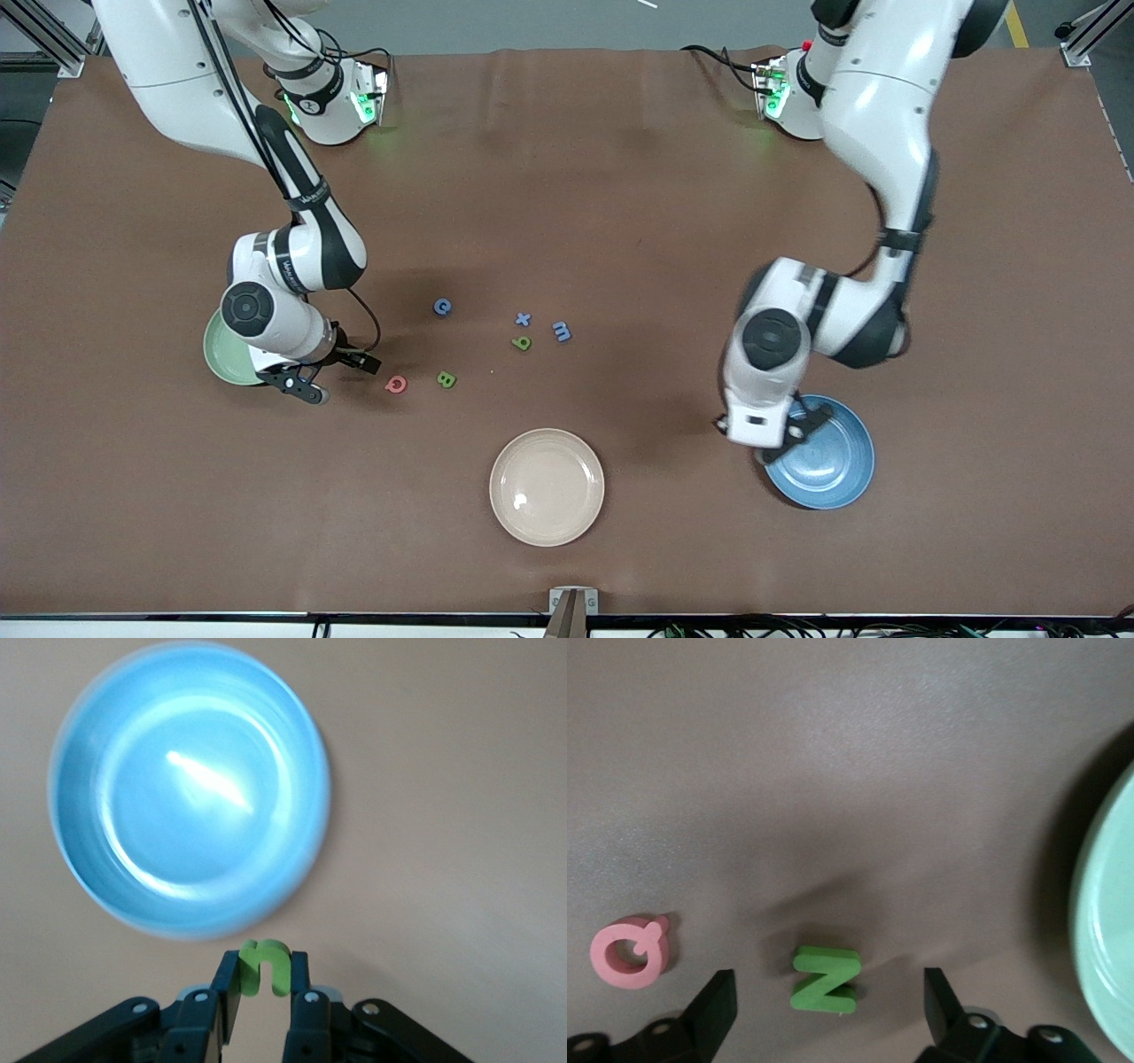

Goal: Sort upper and lower case letters into plates
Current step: 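Drop the n in the blue plate while the right gripper carries Z, then release the Z in the green plate while the left gripper reaches a letter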

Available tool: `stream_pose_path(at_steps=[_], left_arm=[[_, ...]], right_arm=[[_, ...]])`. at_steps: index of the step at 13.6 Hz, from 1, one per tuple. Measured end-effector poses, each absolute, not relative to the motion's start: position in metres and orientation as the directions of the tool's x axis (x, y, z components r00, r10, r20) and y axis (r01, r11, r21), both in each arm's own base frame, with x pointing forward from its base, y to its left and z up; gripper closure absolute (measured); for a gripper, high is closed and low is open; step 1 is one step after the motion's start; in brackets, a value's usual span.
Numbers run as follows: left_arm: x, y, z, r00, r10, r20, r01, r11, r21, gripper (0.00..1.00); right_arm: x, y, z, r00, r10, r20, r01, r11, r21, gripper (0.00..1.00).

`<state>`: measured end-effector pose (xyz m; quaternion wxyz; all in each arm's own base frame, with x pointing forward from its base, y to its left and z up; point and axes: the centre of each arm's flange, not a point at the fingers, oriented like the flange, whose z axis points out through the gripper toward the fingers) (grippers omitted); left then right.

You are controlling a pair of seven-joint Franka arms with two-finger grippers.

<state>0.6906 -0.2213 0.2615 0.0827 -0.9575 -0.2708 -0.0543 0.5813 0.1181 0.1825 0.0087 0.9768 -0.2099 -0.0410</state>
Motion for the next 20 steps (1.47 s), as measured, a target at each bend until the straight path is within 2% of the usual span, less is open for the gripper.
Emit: stream_pose_path(at_steps=[1, 2, 3, 4, 7, 9, 11, 12, 14, 17, 19, 20], left_arm=[[0.696, -0.194, 0.254, 0.864, 0.487, 0.130, 0.503, -0.852, -0.148, 0.74], [0.699, -0.167, 0.246, 0.881, 0.460, 0.108, 0.472, -0.866, -0.166, 0.74], [0.702, -0.144, 0.240, 0.893, 0.441, 0.089, 0.450, -0.875, -0.178, 0.74], [0.705, -0.125, 0.234, 0.897, 0.435, 0.074, 0.441, -0.878, -0.184, 0.74], [0.704, -0.118, 0.220, 0.893, 0.447, 0.040, 0.447, -0.878, -0.168, 0.47], [0.699, -0.147, 0.222, 0.890, 0.456, 0.017, 0.455, -0.881, -0.128, 0.25], [0.687, -0.201, 0.224, 0.877, 0.480, -0.001, 0.478, -0.874, -0.091, 0.04], [0.675, -0.238, 0.225, 0.873, 0.487, -0.005, 0.485, -0.871, -0.077, 0.00], [0.646, -0.316, 0.228, 0.877, 0.481, 0.010, 0.481, -0.875, -0.050, 0.00], [0.595, -0.414, 0.226, 0.882, 0.470, 0.040, 0.470, -0.883, 0.010, 0.02], [0.568, -0.452, 0.216, 0.894, 0.447, 0.041, 0.446, -0.895, 0.023, 0.05], [0.555, -0.466, 0.209, 0.897, 0.441, 0.037, 0.440, -0.898, 0.021, 0.12]], right_arm=[[0.581, 0.118, 0.177, 0.909, -0.411, -0.075, -0.409, -0.912, 0.034, 0.10], [0.580, 0.117, 0.171, 0.908, -0.412, -0.078, -0.410, -0.911, 0.037, 0.17], [0.580, 0.118, 0.169, 0.908, -0.413, -0.077, -0.411, -0.911, 0.037, 0.17], [0.580, 0.119, 0.170, 0.908, -0.412, -0.075, -0.411, -0.911, 0.033, 0.24], [0.582, 0.118, 0.174, 0.907, -0.414, -0.073, -0.413, -0.910, 0.033, 0.59], [0.582, 0.118, 0.177, 0.907, -0.414, -0.074, -0.413, -0.910, 0.032, 0.65], [0.582, 0.118, 0.178, 0.908, -0.413, -0.074, -0.412, -0.911, 0.032, 0.65], [0.582, 0.118, 0.178, 0.907, -0.413, -0.078, -0.412, -0.911, 0.035, 0.65], [0.585, 0.112, 0.189, 0.916, -0.384, -0.118, -0.380, -0.923, 0.057, 0.65], [0.603, 0.057, 0.251, 0.946, -0.286, -0.150, -0.283, -0.958, 0.038, 0.65], [0.606, -0.003, 0.274, 0.968, -0.210, -0.141, -0.211, -0.977, 0.006, 0.65], [0.604, -0.032, 0.273, 0.974, -0.178, -0.141, -0.180, -0.984, -0.004, 0.65]])
